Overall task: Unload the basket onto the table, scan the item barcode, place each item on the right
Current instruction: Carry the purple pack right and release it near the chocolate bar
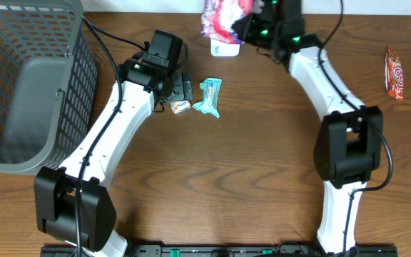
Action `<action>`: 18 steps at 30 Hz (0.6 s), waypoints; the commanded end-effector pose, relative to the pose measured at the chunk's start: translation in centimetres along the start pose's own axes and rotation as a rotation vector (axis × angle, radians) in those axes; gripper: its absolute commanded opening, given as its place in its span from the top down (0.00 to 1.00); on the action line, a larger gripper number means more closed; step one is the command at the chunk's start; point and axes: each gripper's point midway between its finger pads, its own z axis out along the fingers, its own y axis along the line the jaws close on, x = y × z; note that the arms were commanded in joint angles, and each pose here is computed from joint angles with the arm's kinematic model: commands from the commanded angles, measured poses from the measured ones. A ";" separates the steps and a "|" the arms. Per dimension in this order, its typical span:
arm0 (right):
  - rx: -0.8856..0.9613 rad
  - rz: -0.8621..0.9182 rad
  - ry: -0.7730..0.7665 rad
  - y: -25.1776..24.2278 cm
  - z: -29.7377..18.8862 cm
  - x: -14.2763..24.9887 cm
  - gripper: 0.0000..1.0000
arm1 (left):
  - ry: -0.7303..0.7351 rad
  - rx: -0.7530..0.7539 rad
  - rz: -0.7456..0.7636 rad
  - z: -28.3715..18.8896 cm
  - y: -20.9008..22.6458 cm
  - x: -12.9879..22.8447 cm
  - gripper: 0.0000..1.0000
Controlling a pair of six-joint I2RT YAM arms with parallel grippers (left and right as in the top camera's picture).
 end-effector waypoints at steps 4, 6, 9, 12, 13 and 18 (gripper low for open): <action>0.090 -0.033 -0.090 -0.8 -0.6 -2.0 0.99 | -0.012 -0.010 -0.009 -0.1 0.2 -0.5 0.02; 0.114 -0.059 -0.113 -1.4 -2.2 -3.4 0.99 | -0.011 -0.010 -0.009 -0.1 0.2 -0.5 0.02; 0.225 -0.013 -0.180 -4.5 -6.6 -6.5 0.99 | -0.011 -0.010 -0.009 -0.1 0.2 -0.5 0.02; 0.390 0.084 -0.252 -9.1 -12.0 -9.0 0.99 | -0.012 -0.010 -0.009 -0.1 0.2 -0.5 0.02; 0.453 0.138 -0.280 -11.0 -14.1 -9.7 0.99 | -0.011 -0.010 -0.009 -0.1 0.2 -0.5 0.02; 0.583 0.265 -0.296 -17.8 -20.5 -10.5 0.99 | -0.011 -0.010 -0.009 -0.1 0.2 -0.5 0.02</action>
